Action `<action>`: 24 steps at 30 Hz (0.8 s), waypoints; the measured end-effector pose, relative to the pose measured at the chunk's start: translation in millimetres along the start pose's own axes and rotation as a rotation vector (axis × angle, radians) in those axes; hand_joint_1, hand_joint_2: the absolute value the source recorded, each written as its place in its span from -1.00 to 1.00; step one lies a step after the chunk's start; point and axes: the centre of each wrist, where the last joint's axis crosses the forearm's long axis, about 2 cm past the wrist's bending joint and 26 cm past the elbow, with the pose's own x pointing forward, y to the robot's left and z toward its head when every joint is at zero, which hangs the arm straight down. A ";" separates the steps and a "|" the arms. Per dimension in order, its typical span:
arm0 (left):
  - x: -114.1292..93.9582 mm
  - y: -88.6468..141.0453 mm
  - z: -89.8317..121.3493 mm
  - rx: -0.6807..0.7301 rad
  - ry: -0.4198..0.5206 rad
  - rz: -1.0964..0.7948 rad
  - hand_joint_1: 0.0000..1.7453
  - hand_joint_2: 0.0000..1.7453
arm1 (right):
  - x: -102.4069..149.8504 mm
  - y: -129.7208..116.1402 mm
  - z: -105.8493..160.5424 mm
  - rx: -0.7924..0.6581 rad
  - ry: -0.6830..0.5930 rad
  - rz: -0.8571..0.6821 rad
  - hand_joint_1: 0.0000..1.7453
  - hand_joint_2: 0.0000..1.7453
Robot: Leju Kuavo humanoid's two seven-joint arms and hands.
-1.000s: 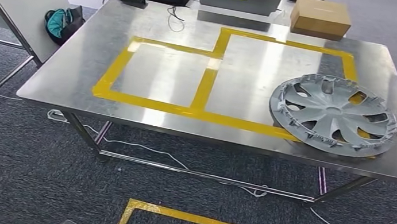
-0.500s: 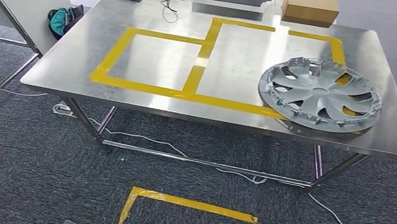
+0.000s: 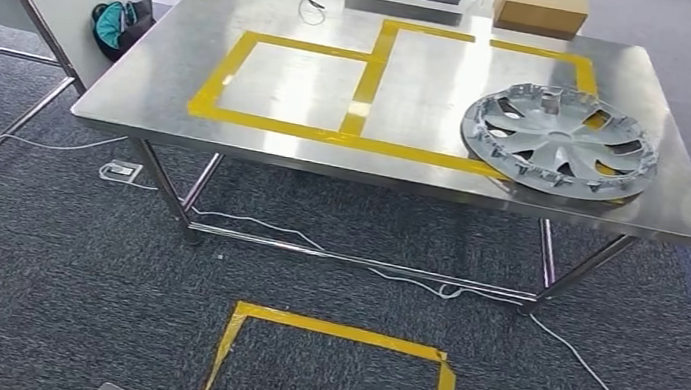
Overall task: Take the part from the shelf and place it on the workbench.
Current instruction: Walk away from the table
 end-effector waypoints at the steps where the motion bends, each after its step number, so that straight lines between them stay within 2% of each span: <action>1: 0.1 -0.1 0.0 0.001 -0.001 0.001 -1.00 -1.00 | -0.2 0.7 -0.7 0.001 0.002 0.001 -1.00 -1.00; 16: -2.5 -0.6 2.3 0.004 0.001 0.007 -1.00 -1.00 | -6.6 2.0 -3.6 0.002 0.033 0.013 -1.00 -1.00; 20: -2.6 -1.6 2.8 -0.005 0.011 0.031 -1.00 -1.00 | -9.1 3.7 -5.8 0.058 0.031 0.154 -1.00 -1.00; 24: -12.5 -3.8 14.5 -0.008 0.044 0.059 -1.00 -1.00 | -12.2 4.8 -13.9 0.093 0.012 0.243 -1.00 -1.00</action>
